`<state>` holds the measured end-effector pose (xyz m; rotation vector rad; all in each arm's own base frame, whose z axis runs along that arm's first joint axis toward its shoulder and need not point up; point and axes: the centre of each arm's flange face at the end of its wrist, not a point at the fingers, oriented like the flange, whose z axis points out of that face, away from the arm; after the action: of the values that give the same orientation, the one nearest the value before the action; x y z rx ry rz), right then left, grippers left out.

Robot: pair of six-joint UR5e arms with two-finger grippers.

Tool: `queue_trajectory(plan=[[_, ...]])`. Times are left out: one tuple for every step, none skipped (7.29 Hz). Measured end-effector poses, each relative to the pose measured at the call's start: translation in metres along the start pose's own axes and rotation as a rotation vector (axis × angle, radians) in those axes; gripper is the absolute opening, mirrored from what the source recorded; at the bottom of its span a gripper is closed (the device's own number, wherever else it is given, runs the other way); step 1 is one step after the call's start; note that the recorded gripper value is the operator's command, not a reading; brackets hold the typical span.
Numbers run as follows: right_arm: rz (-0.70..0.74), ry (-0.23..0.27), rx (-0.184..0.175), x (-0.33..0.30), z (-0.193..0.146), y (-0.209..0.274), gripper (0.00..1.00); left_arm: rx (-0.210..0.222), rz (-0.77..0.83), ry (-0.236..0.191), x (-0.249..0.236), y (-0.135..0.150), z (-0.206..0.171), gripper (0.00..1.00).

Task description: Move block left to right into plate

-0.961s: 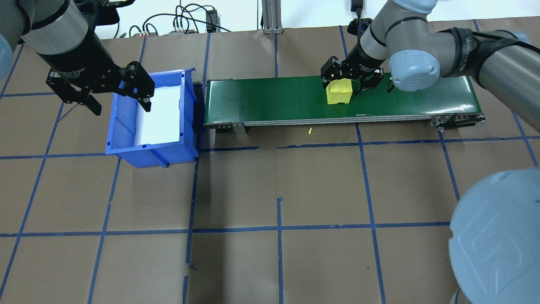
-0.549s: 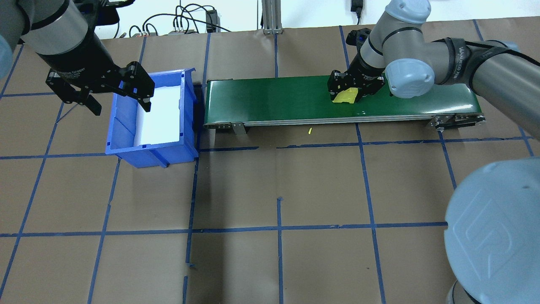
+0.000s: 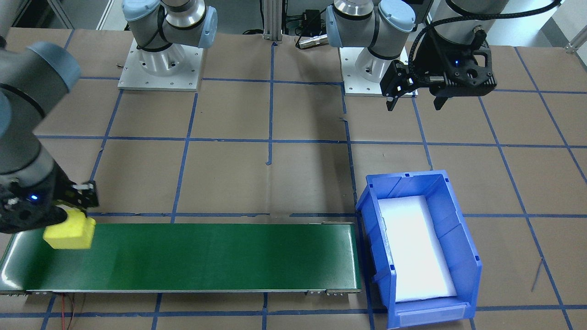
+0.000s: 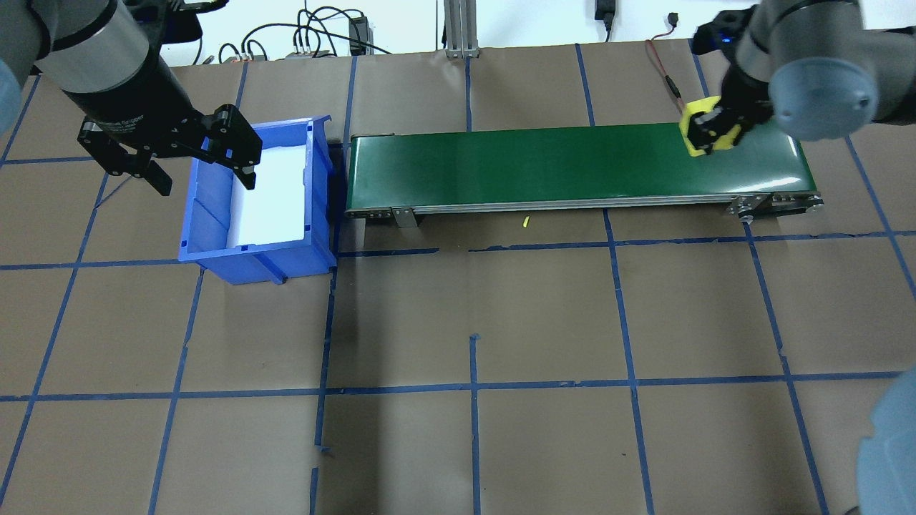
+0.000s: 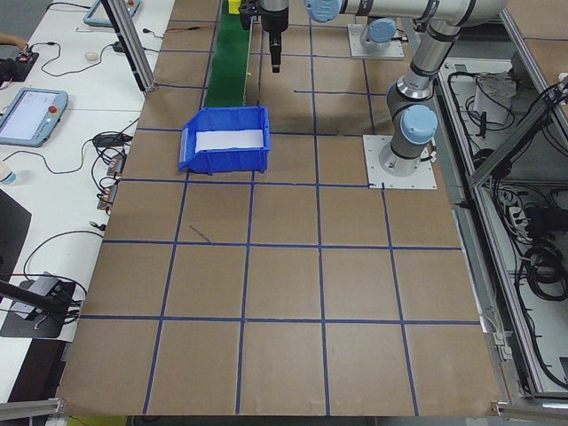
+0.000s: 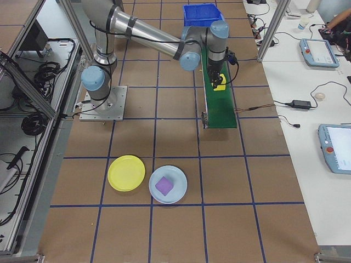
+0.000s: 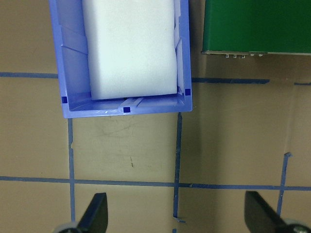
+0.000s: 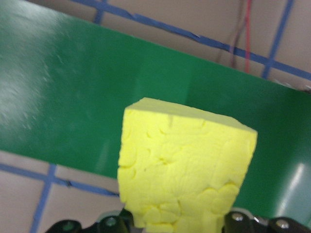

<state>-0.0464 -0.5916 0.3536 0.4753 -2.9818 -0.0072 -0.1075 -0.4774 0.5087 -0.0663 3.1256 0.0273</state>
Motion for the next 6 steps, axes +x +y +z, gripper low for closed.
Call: queue_trajectory(plan=[[0.016, -0.031, -0.091, 0.058, 0.0, 0.064, 0.25, 0.0, -0.001, 0.0, 0.0, 0.0, 0.0, 1.0], [0.03, -0.082, -0.145, 0.115, 0.01, 0.134, 0.25, 0.0, -0.001, 0.0, 0.0, 0.0, 0.0, 1.0], [0.039, -0.133, -0.168, 0.164, 0.026, 0.203, 0.25, 0.0, -0.002, 0.0, -0.001, 0.0, 0.0, 1.0], [0.054, -0.173, -0.169, 0.204, 0.046, 0.273, 0.25, 0.001, -0.002, 0.0, -0.001, 0.0, 0.0, 1.0], [0.081, -0.207, -0.157, 0.232, 0.071, 0.35, 0.25, 0.001, -0.002, 0.0, -0.001, 0.0, -0.001, 1.0], [0.117, -0.219, -0.132, 0.241, 0.098, 0.421, 0.31, 0.001, -0.001, 0.0, -0.001, 0.0, -0.001, 1.0]])
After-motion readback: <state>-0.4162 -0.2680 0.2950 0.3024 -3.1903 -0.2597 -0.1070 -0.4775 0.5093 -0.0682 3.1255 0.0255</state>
